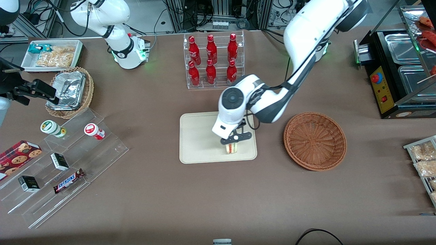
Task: Place sandwich from basket to tray
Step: 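Lower the sandwich onto the tray and open the left gripper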
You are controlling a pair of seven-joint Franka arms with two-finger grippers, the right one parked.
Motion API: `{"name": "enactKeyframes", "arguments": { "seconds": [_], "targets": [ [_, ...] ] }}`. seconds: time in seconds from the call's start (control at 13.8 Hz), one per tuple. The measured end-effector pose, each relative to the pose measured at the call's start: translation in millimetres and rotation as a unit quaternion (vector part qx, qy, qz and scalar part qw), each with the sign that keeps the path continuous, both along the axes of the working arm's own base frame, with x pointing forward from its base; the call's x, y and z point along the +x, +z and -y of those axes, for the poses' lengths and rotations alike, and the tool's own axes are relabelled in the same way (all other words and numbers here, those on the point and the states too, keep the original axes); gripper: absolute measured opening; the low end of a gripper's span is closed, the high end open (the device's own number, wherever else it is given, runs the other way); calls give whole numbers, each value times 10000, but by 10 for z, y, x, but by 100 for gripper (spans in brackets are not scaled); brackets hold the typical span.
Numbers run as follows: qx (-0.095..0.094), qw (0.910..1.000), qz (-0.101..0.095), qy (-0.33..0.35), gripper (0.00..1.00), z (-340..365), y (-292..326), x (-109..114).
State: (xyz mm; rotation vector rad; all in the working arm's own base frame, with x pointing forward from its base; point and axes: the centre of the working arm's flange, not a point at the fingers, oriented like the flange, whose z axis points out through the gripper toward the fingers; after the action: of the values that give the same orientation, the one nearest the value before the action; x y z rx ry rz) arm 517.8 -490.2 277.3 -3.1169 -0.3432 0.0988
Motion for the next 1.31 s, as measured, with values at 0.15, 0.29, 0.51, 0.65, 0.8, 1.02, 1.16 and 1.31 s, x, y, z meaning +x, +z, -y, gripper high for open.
{"name": "enactKeyframes", "arguments": {
  "seconds": [0.15, 0.29, 0.51, 0.65, 0.8, 1.02, 1.16, 1.31],
  "targets": [
    [20, 10000, -53, -55, 15, 165, -160, -86],
    [29, 9999, -117, -117, 15, 272, -282, -161],
    [-11, 9998, -120, -153, 15, 338, -346, -197],
    [-48, 9998, -105, -147, 21, 347, -366, -190],
    [-50, 9998, -104, -151, 40, 355, -371, -194],
    [-100, 9998, -39, -151, 72, 398, -296, -183],
    [-152, 9998, 88, -93, 92, 392, -76, -106],
    [-19, 9999, 156, -20, 100, 297, 271, -39]
  ]
}}
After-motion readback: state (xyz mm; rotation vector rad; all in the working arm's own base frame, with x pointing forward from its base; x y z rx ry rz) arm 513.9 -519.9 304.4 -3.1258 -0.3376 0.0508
